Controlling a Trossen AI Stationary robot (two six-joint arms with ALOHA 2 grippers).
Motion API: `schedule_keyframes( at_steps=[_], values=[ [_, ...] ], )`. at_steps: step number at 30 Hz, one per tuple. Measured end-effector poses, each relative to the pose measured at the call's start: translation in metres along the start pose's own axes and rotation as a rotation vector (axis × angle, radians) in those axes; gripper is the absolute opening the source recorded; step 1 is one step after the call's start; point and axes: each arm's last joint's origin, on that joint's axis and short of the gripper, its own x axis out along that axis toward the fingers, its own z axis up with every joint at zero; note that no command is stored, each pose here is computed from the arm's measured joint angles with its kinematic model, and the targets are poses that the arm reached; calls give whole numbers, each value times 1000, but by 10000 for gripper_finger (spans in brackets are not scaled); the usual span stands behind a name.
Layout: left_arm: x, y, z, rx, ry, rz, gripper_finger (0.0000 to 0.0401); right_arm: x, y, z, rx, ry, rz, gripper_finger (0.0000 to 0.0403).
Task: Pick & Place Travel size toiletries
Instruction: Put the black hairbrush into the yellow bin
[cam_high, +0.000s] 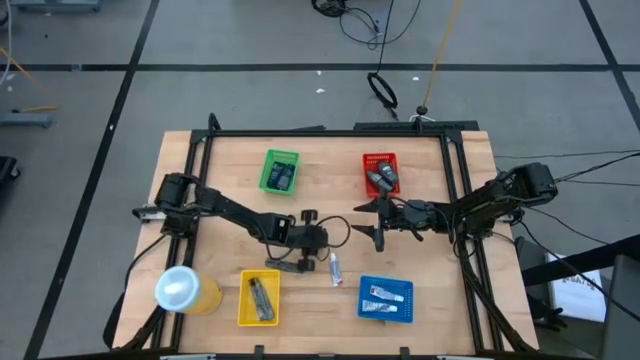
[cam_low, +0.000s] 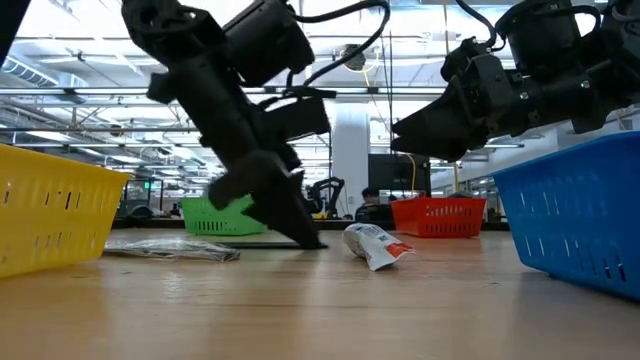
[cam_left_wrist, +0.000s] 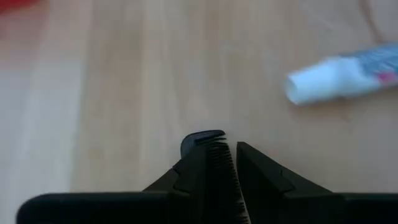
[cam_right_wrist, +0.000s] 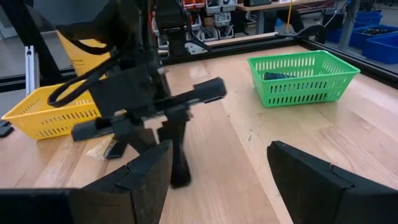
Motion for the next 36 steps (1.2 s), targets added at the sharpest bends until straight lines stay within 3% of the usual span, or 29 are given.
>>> schedule_keyframes(
  at_steps=[4, 8, 11, 16, 21, 27, 36],
  values=[
    [2, 18, 19, -57, -220, 81, 92, 0, 0, 0, 0, 0, 0, 254],
    [-27, 31, 40, -147, -343, 76, 92, 0, -1, -3, 21, 31, -6, 254],
    [-49, 32, 38, -170, -285, -6, 92, 0, -3, -8, 86, 86, -6, 254],
    [-73, 26, 30, -237, -149, -96, 92, 17, -8, -2, 219, 200, 99, 254],
    [-62, 10, 15, -228, 2, -87, 85, 52, -7, -1, 168, 312, 138, 254],
    [-43, -2, 1, -221, 106, -44, 8, 94, -15, -6, 77, 336, 213, 254],
    [-7, -7, -13, -217, 159, -23, 8, 120, -38, -26, 82, 407, 247, 254]
  ],
)
